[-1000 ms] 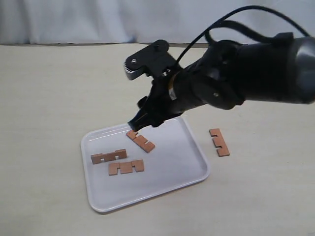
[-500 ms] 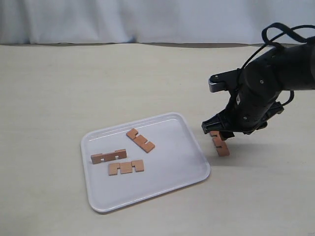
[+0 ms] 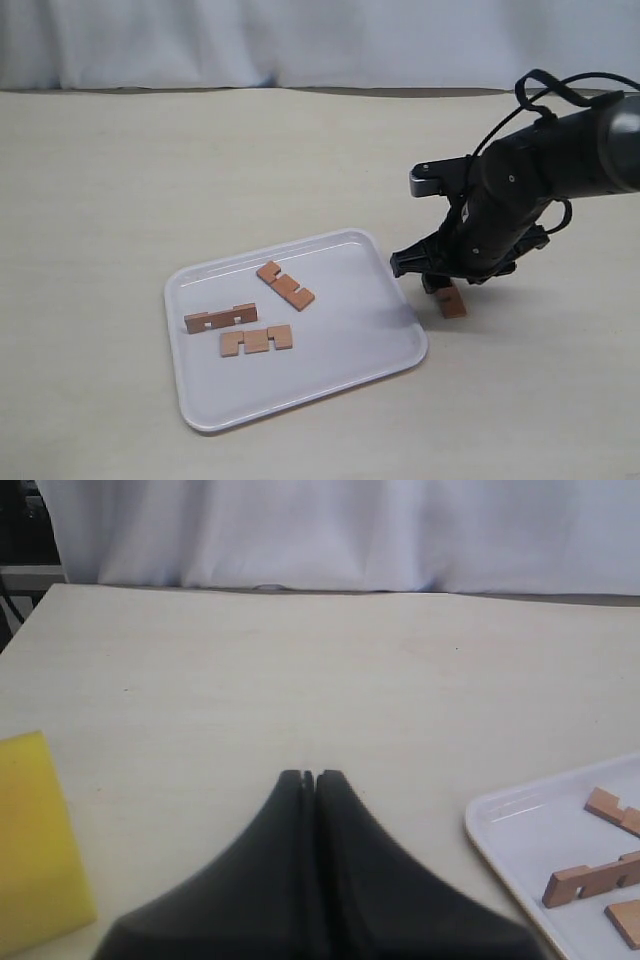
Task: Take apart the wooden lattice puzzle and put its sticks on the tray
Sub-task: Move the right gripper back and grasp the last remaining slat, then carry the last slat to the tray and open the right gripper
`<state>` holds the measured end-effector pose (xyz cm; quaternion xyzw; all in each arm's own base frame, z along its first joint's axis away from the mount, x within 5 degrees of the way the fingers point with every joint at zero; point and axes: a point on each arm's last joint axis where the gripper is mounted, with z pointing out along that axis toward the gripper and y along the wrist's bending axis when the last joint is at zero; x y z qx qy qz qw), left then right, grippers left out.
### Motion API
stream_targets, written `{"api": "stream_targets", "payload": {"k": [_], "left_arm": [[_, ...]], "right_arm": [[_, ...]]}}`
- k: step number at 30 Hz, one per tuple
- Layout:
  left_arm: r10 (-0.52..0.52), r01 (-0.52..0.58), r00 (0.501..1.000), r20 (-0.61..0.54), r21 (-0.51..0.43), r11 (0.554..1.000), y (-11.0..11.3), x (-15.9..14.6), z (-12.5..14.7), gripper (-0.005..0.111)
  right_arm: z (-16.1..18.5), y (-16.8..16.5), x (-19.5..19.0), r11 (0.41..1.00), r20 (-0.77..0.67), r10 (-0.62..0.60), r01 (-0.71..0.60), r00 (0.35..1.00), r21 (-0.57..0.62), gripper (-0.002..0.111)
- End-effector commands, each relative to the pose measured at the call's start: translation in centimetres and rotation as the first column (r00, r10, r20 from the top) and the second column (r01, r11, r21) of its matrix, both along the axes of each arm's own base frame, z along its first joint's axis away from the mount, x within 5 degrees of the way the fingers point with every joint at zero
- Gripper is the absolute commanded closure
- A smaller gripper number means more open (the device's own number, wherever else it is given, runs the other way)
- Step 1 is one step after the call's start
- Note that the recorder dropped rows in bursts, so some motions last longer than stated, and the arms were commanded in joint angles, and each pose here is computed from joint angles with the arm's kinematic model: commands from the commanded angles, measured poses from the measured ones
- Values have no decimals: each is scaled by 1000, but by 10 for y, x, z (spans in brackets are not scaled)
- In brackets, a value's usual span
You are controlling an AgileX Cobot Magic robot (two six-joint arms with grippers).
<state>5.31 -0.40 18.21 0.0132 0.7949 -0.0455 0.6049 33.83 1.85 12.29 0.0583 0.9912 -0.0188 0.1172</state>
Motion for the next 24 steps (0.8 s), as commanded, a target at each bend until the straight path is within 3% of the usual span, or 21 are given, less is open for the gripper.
{"api": "stream_targets", "payload": {"k": [1,6,12,18,24], "left_arm": [[0,0,1000,7,-2,1000,0,0,0,107],[0,0,1000,10,0,1000,0,0,0,107],[0,0,1000,10,0,1000,0,0,0,107],[0,0,1000,10,0,1000,0,0,0,107],[0,0,1000,10,0,1000,0,0,0,107]], "right_arm": [[-7,1,1,1000,-8,10,-10,1000,2,55],[-9,1,1,1000,-11,10,-10,1000,2,63],[-9,1,1,1000,-12,10,-10,1000,1,103],[-1,0,1,1000,11,29,-29,1000,-4,104],[45,4,1,997,143,78,-77,987,-15,104]]}}
